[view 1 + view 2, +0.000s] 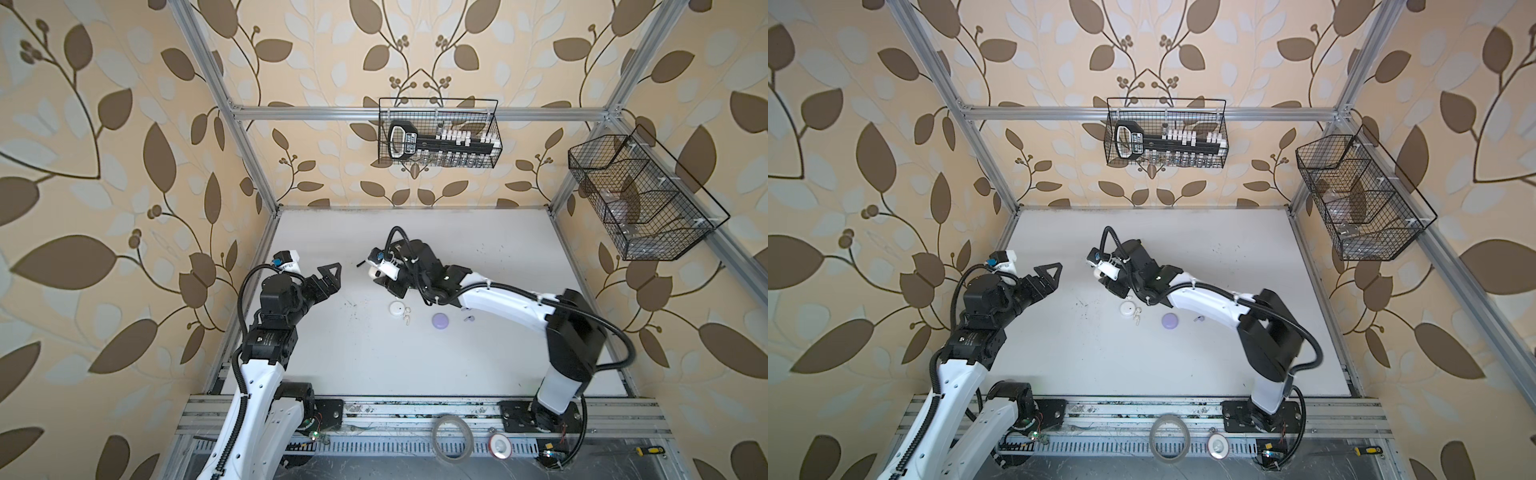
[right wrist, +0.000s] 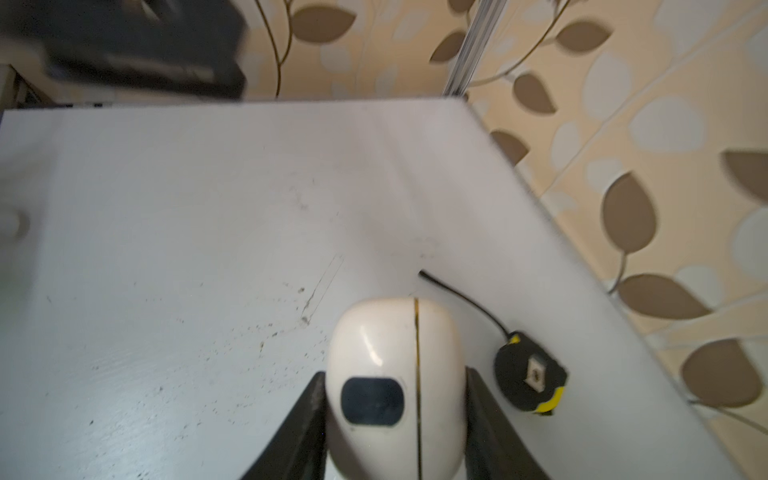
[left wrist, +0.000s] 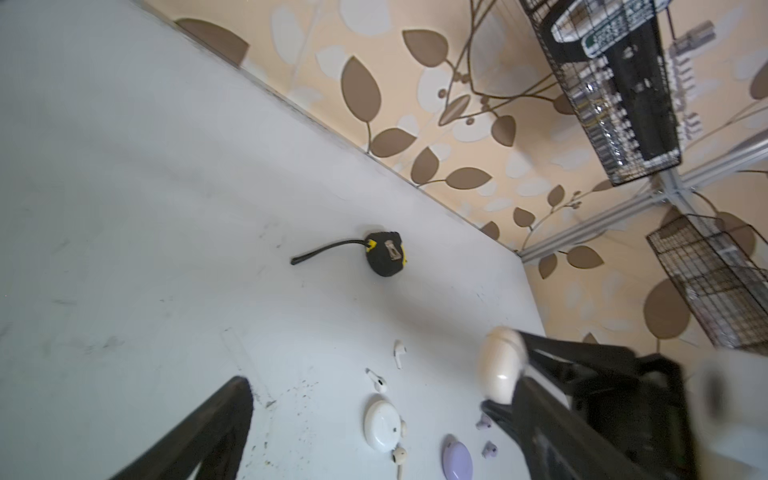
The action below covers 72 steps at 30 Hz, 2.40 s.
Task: Insert the wireless bluetooth earbuds into the charging case
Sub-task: 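Lift the cream case and carry it toward the left gripper, then grasp the cream case with the left gripper from the right gripper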
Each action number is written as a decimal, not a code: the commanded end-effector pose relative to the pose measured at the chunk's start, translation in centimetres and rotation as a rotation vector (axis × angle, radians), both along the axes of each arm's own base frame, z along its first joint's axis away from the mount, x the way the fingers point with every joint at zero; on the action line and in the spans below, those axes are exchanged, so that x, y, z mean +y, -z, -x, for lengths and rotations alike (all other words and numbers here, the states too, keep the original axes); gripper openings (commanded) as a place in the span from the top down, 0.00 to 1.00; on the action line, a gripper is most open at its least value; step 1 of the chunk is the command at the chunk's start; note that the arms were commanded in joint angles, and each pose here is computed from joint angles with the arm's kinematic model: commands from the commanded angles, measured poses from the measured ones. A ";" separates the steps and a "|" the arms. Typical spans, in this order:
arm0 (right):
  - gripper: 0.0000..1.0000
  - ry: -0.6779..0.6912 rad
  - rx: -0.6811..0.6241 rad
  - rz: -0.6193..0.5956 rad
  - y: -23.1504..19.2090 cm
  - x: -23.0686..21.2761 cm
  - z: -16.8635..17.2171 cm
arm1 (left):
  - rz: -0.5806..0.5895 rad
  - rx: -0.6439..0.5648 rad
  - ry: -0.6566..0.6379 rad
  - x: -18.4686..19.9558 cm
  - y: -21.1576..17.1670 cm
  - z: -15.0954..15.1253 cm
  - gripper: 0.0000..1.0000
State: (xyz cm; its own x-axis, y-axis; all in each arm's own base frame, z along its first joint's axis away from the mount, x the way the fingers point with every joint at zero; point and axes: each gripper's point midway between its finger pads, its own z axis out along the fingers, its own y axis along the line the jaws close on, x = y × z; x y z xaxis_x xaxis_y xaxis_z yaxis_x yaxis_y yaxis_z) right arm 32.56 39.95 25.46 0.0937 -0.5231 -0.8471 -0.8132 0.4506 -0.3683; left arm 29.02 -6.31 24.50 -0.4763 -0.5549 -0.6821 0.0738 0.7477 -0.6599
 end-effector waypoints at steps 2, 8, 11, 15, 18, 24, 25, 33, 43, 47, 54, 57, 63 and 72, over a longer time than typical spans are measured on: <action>0.74 -0.056 -0.233 0.081 -1.8 -0.9 2.3 | 0.035 -0.155 0.201 -3.1 -4.1 0.5 0.02; 0.80 0.007 -0.401 0.125 -4.0 -3.4 4.2 | 0.107 -0.285 0.394 -5.8 -6.9 2.5 0.09; 0.74 0.007 -0.431 0.119 -4.5 -4.8 5.6 | 0.132 -0.343 0.429 -6.2 -8.1 3.7 0.10; 0.75 0.000 -0.475 0.111 -4.8 -5.4 7.9 | 0.154 -0.425 0.541 -7.5 -9.7 5.6 0.13; 0.75 -0.003 -0.512 0.105 -5.2 -5.9 8.9 | 0.150 -0.461 0.636 -9.2 -10.2 7.1 0.17; 0.78 0.016 -0.526 0.107 -5.9 -6.7 8.9 | 0.047 -0.465 0.834 -13.9 -8.8 9.7 0.22; 0.78 0.021 -0.532 0.109 -6.1 -6.7 8.9 | 0.033 -0.463 0.869 -14.6 -8.5 10.0 0.23; 0.79 -0.019 -0.537 0.081 -6.5 -6.5 9.9 | -0.010 -0.452 0.863 -15.0 -7.7 9.5 0.32; 0.79 -0.063 -0.556 0.055 -7.2 -4.9 11.1 | -0.003 -0.488 0.864 -14.8 -8.2 10.3 0.42; 0.79 -0.071 -0.559 0.059 -7.2 -4.1 11.2 | -0.004 -0.497 0.863 -14.7 -8.3 10.5 0.48; 0.80 -0.075 -0.563 0.049 -7.4 -3.2 11.1 | -0.003 -0.496 0.865 -14.7 -8.3 10.6 0.50; 0.80 -0.073 -0.562 0.039 -7.8 -3.1 11.1 | -0.004 -0.495 0.866 -14.7 -8.3 10.5 0.50; 0.80 -0.063 -0.566 0.030 -8.4 -3.1 11.0 | -0.003 -0.495 0.869 -14.8 -8.3 10.6 0.50; 0.80 -0.090 -0.566 0.016 -8.5 -2.6 11.4 | -0.001 -0.488 0.876 -14.9 -8.1 10.5 0.56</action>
